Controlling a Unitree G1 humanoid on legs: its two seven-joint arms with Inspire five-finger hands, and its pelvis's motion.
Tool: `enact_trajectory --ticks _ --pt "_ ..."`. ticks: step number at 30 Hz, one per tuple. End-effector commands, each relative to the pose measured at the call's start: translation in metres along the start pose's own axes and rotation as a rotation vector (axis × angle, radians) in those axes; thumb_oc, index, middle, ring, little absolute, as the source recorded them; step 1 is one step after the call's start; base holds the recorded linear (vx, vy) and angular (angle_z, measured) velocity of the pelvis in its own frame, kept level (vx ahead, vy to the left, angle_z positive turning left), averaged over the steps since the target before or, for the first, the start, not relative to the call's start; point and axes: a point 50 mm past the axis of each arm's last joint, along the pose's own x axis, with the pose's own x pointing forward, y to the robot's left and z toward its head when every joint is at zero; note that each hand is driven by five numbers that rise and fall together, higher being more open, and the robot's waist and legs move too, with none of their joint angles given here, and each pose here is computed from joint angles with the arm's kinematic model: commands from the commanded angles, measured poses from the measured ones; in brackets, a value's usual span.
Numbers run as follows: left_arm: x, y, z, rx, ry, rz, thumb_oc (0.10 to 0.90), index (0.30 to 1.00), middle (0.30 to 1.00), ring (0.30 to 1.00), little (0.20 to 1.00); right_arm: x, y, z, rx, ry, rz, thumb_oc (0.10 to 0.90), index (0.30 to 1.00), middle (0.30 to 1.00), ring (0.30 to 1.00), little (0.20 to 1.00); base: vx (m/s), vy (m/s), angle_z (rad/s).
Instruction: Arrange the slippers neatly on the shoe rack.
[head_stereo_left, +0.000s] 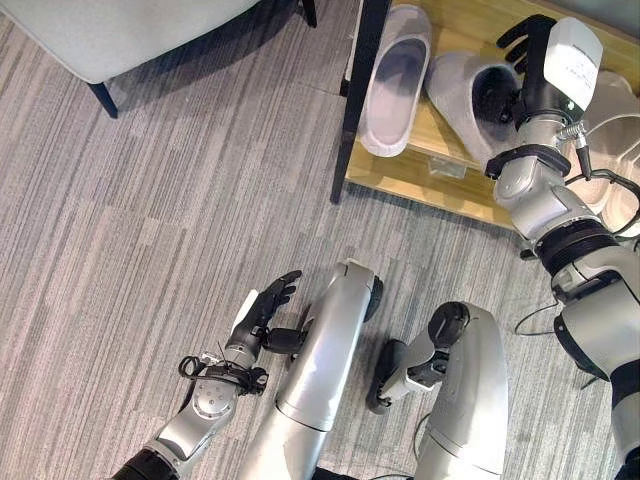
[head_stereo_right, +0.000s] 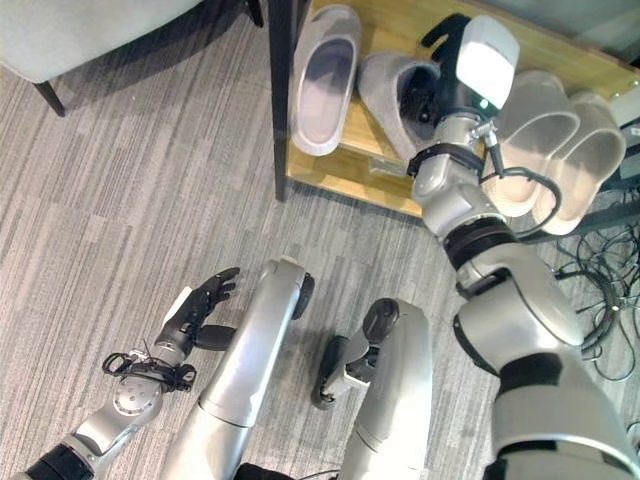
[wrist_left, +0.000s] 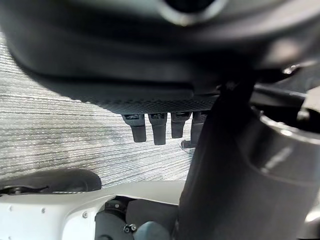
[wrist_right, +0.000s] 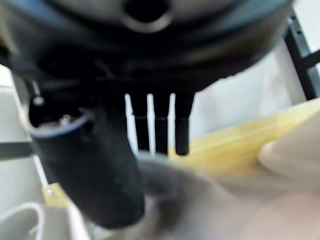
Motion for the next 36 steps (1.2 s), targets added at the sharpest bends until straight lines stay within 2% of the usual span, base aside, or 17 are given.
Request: enact_trajectory --ticks 1,18,25,36 --pt "0.018 -0.011 0.043 -0.051 -0.202 0.004 0.8 0.9 0.9 0.9 0.9 0.039 -0.067 0.045 0.068 -0.176 -0.224 0.8 0.9 0.9 0.9 0.9 0.0 0.0 0.0" --pt "0.007 0.001 0.03 -0.038 -0.143 0.035 0.8 0.9 0.9 0.9 0.9 0.035 -0.101 0.021 0.055 -0.247 -0.19 0.8 0.9 0.9 0.9 0.9 0.0 0.0 0.0" --pt "0.003 0.002 0.028 -0.031 -0.136 0.032 0.8 0.9 0.9 0.9 0.9 0.033 -0.094 0.007 0.02 -0.205 -0.154 0.8 0.9 0.9 0.9 0.9 -0.01 0.02 -0.02" --pt "0.001 0.001 0.028 -0.001 -0.126 -0.042 0.8 0.9 0.9 0.9 0.9 0.057 -0.098 0.01 -0.118 -0.137 -0.044 0.8 0.9 0.9 0.9 0.9 0.0 0.008 -0.05"
